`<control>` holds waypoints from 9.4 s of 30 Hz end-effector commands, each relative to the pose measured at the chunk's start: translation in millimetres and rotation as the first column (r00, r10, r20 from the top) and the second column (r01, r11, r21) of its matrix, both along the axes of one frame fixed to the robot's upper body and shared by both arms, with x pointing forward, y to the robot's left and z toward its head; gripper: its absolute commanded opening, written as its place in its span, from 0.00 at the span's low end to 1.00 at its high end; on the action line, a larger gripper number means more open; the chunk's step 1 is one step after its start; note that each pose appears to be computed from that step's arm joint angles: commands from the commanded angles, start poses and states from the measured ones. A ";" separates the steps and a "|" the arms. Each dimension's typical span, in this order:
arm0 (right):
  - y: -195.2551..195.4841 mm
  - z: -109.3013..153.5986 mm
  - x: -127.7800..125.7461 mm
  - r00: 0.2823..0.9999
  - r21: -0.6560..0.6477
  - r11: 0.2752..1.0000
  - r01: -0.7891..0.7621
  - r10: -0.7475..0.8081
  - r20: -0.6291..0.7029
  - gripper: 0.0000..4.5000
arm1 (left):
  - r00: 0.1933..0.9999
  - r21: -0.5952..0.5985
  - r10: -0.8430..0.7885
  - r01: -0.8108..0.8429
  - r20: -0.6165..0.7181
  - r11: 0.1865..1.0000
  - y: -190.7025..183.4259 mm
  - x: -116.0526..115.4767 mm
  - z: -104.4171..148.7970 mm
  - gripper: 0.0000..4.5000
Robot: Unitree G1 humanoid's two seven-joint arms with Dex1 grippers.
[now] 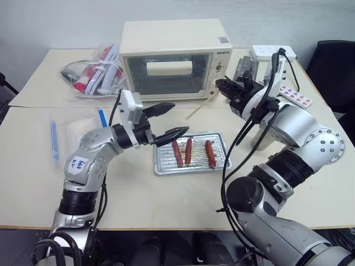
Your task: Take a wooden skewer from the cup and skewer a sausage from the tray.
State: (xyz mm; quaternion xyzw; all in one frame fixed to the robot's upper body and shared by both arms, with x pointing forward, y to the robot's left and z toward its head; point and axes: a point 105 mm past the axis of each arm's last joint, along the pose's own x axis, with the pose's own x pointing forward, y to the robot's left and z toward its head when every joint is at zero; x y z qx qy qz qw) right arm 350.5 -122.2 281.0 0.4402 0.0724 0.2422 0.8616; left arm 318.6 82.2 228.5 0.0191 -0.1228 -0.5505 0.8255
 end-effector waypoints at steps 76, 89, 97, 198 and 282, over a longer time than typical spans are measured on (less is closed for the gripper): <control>-3.7 -92.6 -39.5 0.995 -0.878 0.478 0.028 0.067 0.068 0.43 | 0.999 0.212 0.033 -0.032 0.000 0.977 57.8 -26.6 2.0 0.00; 7.9 -134.2 -38.4 0.995 -0.923 0.384 0.006 0.089 0.044 0.43 | 0.999 0.251 0.045 -0.041 -0.009 0.967 67.6 -28.0 8.8 0.00; 20.7 -136.7 -36.4 0.993 -0.911 0.412 0.003 0.107 0.052 0.43 | 0.999 0.245 0.044 -0.043 0.001 0.969 65.8 -24.6 11.1 0.00; 21.9 -136.0 -39.0 0.912 -0.984 0.108 0.139 0.374 0.169 0.43 | 0.998 0.199 0.068 -0.069 0.010 0.978 67.7 -18.4 12.5 0.00; -4.2 -65.4 -138.2 0.361 -0.404 0.212 -0.890 0.869 -0.338 0.09 | 0.853 0.453 -0.496 0.512 -0.164 0.730 40.9 -76.7 17.1 0.00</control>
